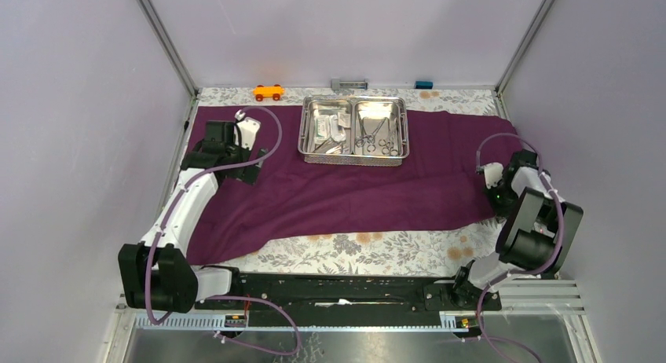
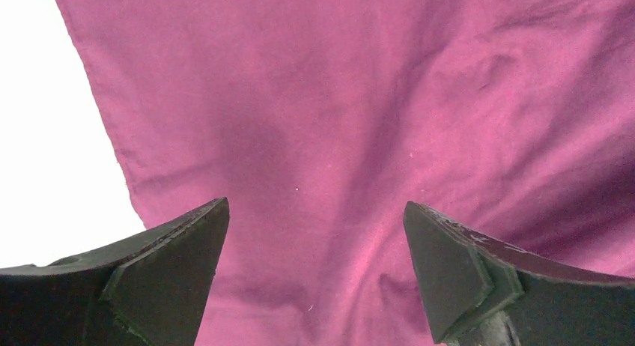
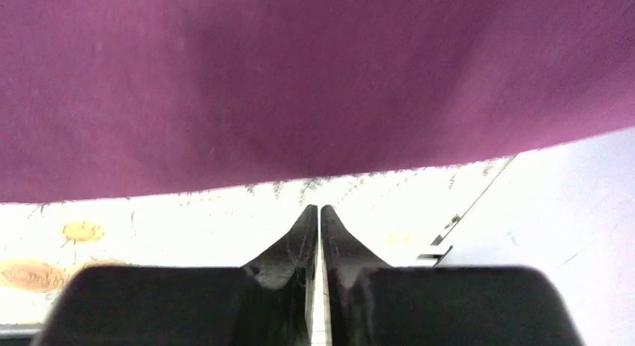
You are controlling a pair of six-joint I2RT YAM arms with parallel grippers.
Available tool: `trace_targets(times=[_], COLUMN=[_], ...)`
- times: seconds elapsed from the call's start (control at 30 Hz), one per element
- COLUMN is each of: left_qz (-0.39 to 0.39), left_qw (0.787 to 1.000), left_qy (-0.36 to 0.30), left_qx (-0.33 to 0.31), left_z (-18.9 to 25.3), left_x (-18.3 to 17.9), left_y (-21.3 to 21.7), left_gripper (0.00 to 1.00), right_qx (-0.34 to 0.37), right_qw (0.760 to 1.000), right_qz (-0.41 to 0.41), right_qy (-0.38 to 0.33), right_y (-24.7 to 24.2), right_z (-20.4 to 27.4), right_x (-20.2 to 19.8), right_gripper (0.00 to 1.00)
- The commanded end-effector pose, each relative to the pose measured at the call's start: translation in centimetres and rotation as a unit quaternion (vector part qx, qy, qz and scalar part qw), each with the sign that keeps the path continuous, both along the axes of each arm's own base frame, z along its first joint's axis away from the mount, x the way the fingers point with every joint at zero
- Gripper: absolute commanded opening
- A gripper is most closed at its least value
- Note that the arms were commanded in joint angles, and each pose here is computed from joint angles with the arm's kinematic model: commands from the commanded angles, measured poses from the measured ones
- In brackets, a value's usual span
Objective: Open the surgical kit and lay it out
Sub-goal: Open the surgical kit at the center of the board.
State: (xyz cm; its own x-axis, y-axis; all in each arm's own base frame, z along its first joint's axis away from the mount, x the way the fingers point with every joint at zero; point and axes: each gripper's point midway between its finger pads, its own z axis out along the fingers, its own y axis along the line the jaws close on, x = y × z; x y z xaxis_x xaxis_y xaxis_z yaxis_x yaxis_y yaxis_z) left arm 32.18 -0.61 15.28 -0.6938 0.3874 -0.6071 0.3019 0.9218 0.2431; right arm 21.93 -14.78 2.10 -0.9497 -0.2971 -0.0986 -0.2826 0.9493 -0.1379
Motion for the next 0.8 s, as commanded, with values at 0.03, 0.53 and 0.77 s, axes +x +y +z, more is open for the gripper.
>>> trace_targets(times=[0.03, 0.53, 0.77], left_qz=[0.006, 0.002, 0.012], left_qw=[1.0, 1.0, 1.0], left_qy=[-0.02, -0.024, -0.021], left_qx=[0.021, 0.021, 0.018], left_z=[0.0, 0.1, 0.5], left_x=[1.0, 2.2, 3.1], left_y=[0.5, -0.3, -0.5], left_gripper=[0.99, 0.99, 0.99], right_qx=[-0.024, 0.018, 0.024], right_qw=[1.0, 0.972, 0.972], right_qz=[0.013, -0.071, -0.088], right_qy=[-0.012, -0.222, -0.217], right_y=[0.1, 0.2, 0.0], right_z=[1.6, 9.4, 6.7], right_x=[-2.6, 6.8, 10.3], right_gripper=[0.0, 0.77, 0.9])
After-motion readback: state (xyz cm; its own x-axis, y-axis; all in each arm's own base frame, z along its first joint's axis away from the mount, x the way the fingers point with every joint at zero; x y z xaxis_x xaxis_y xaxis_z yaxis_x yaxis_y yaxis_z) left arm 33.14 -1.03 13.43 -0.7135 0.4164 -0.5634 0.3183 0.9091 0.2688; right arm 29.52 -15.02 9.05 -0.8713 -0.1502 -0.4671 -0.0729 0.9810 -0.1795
